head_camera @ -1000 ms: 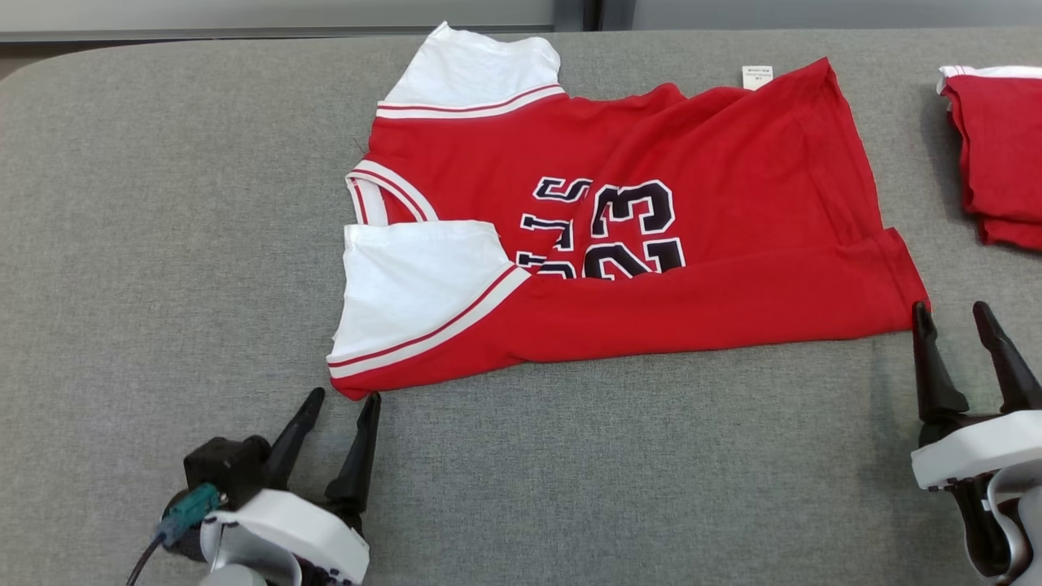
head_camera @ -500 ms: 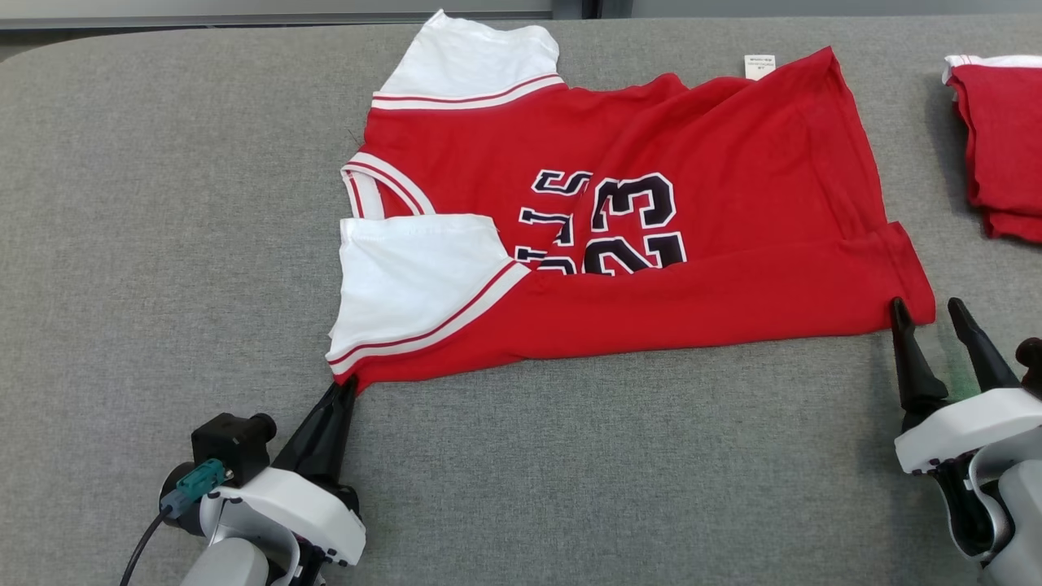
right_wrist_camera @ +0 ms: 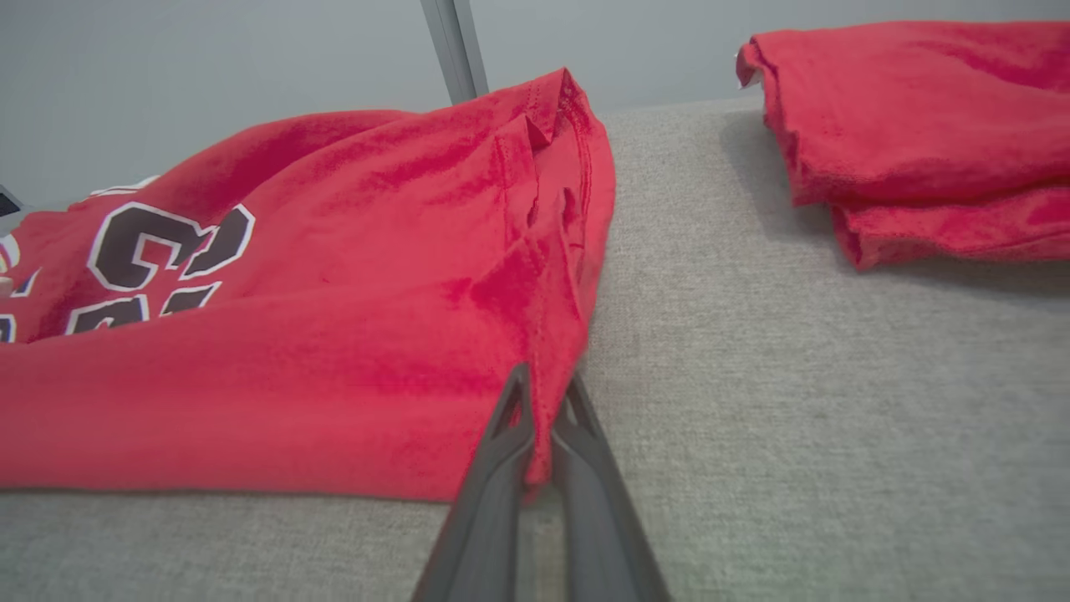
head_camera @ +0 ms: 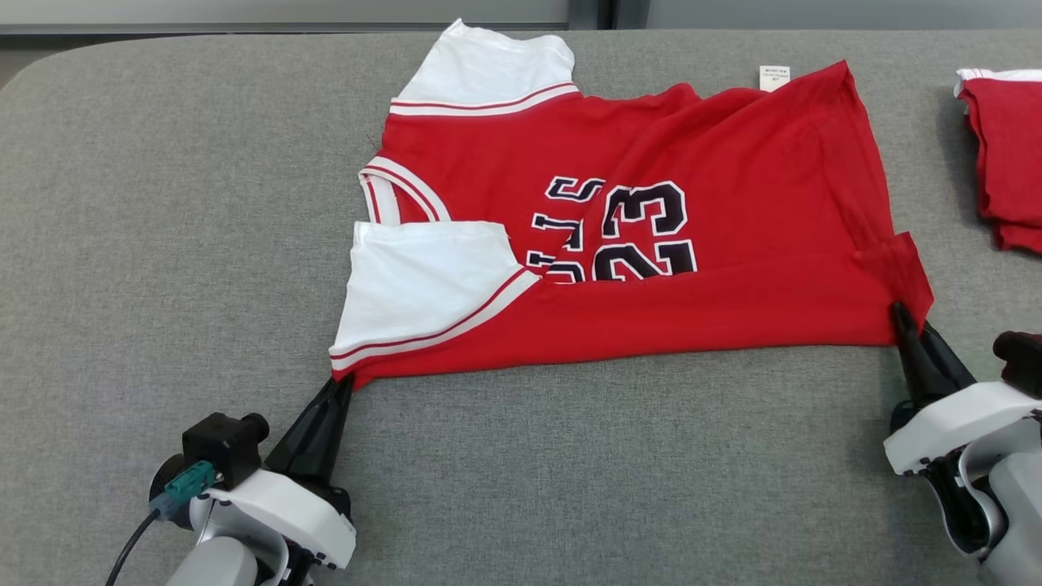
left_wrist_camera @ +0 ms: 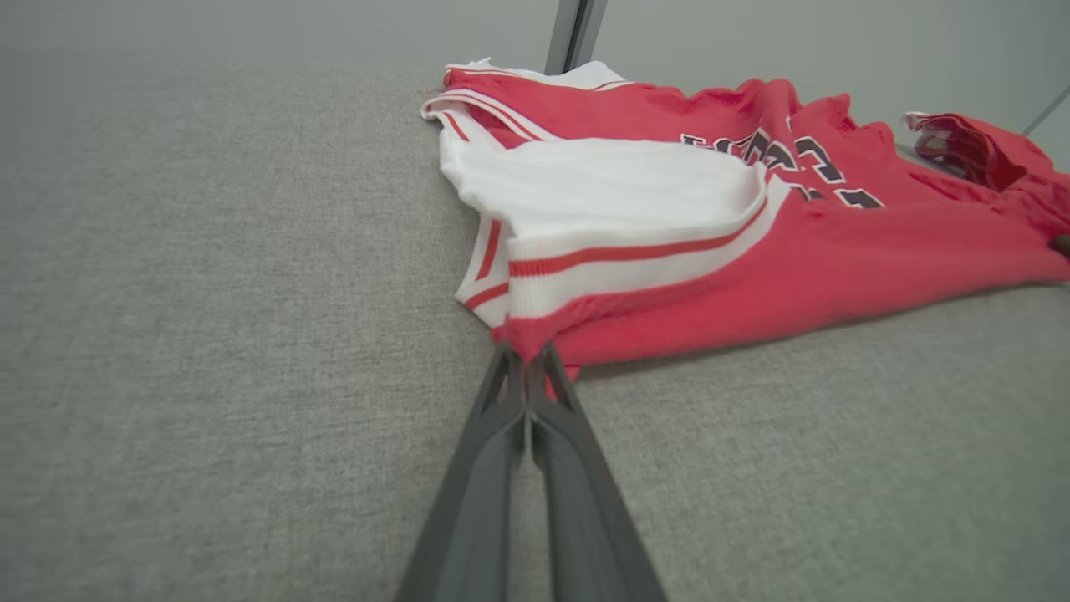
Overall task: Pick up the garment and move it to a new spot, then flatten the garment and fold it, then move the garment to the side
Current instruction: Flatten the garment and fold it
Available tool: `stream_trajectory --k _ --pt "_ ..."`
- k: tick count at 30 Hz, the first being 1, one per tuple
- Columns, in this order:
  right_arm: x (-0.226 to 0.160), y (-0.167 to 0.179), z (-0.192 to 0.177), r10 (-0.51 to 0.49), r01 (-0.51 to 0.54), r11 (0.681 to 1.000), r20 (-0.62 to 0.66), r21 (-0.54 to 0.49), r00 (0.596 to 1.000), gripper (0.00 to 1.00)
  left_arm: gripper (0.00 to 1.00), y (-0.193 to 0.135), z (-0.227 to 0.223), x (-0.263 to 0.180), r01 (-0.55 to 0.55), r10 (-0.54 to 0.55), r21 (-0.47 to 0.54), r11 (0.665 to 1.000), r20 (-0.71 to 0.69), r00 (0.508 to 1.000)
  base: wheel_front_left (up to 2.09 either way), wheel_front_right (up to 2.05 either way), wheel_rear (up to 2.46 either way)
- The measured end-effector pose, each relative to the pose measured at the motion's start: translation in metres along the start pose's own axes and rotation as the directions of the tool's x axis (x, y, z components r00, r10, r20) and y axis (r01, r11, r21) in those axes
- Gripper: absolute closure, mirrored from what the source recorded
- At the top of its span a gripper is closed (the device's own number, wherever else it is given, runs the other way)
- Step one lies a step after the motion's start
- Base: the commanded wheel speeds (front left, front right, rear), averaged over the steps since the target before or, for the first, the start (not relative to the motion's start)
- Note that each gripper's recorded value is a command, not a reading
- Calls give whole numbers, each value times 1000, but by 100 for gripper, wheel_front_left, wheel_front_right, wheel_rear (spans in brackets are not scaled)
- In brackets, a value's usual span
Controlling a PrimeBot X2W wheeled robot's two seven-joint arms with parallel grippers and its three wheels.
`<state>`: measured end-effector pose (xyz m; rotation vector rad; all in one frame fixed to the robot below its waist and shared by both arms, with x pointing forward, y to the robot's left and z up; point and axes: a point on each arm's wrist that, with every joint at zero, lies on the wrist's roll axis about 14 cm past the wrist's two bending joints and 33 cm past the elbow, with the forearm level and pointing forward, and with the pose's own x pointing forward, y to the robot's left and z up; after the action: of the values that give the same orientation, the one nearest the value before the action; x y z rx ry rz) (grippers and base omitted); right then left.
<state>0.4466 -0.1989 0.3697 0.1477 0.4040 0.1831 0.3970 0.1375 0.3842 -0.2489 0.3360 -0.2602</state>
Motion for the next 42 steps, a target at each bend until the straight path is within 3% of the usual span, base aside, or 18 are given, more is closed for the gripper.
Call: stream_trajectory --k 7,13,26,27,28,29,30,32,36,42 --pt "-30 -12 -6 -5 5 1000 -5 -18 1000 100 100 -8 -7 -26 54 -53 30 998 -40 998 0 0 0" --pt "-68 -24 -32 -23 22 1000 -85 -21 996 100 100 -23 -22 -60 85 -83 13 996 -132 988 0 0 0" --pt "-123 -37 -56 -55 46 998 -196 -50 979 100 100 -45 -27 -105 73 -81 -47 996 -204 976 0 0 0" --pt "-124 -40 -56 -68 59 997 -197 -49 978 96 100 -46 -28 -106 69 -78 -51 996 -203 976 0 0 0" --pt "-127 -43 -57 -88 83 996 -200 -30 976 55 100 -46 -28 -106 63 -74 -59 996 -202 977 0 0 0" --pt "-129 -42 -62 -99 102 995 -216 3 972 0 100 -46 -31 -107 51 -64 -66 997 -210 976 0 0 0" --pt "-132 -40 -65 -104 115 993 -223 37 969 0 73 -45 -34 -108 43 -58 -71 997 -222 973 0 0 0" --pt "-136 -37 -65 -107 130 988 -223 87 969 0 0 -43 -39 -110 22 -43 -90 996 -237 971 0 0 0" --pt "-136 -42 -42 -123 143 982 -155 125 980 0 0 -44 -31 -107 -6 -24 -148 989 -200 979 0 0 0" --pt "-133 -46 4 -128 129 991 -18 41 992 0 0 -31 22 -95 -1 -9 -136 991 -79 997 0 0 0"
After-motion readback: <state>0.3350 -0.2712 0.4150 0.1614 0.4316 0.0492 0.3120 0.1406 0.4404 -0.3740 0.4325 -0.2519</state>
